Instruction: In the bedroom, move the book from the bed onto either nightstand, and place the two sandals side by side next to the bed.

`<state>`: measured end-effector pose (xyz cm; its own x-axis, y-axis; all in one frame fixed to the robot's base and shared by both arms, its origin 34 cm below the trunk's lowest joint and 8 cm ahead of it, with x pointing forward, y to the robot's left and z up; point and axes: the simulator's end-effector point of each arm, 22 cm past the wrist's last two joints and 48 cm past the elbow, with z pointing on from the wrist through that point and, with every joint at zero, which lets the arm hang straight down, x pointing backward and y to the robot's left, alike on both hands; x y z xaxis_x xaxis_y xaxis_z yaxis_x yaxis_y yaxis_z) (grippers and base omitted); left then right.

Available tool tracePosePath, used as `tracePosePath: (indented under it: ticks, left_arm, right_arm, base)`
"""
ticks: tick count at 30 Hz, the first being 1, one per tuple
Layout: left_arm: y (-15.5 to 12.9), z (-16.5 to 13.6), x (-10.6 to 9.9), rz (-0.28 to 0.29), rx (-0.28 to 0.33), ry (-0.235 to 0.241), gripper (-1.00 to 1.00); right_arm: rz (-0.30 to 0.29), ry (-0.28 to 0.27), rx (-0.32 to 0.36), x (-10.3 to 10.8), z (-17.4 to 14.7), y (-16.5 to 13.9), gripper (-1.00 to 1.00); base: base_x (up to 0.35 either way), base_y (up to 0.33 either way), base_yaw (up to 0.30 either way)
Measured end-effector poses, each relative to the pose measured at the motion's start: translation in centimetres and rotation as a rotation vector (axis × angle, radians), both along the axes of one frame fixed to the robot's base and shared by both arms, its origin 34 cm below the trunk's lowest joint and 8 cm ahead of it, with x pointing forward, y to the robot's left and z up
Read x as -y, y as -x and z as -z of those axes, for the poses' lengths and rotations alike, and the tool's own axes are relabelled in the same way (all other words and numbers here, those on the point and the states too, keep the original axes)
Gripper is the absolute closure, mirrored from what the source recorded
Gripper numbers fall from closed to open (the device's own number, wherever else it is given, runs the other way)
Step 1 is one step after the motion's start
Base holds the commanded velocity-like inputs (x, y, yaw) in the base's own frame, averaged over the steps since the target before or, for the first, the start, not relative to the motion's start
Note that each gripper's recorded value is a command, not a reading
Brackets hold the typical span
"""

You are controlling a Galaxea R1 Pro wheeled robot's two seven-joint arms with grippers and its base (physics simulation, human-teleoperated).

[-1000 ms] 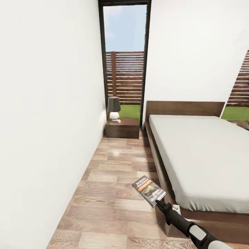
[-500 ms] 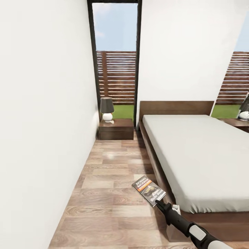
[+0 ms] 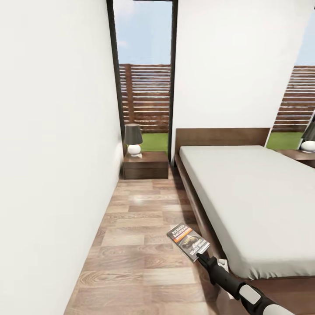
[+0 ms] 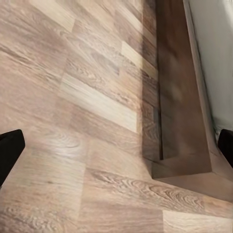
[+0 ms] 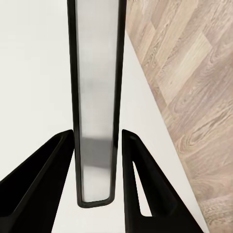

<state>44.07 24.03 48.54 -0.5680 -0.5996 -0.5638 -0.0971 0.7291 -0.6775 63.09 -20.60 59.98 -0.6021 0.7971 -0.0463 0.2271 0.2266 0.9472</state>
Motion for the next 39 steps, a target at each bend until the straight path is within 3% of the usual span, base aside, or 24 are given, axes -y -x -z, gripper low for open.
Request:
tracePosePath:
  ticks: [23,39]
  left_arm:
    - [0.0,0.0,0.0,0.0,0.0,0.0,-1.0]
    - [-0.01,-0.01,0.0,0.0,0.0,0.0,-1.0]
  right_arm:
    - [0.0,-0.001,0.001,-0.04,-0.05,-0.04,1.0]
    - [0.0,-0.001,0.001,-0.05,-0.04,-0.04,1.0]
  base:
    - [0.185,0.005,-0.001]
    - [0.185,0.096,0.0]
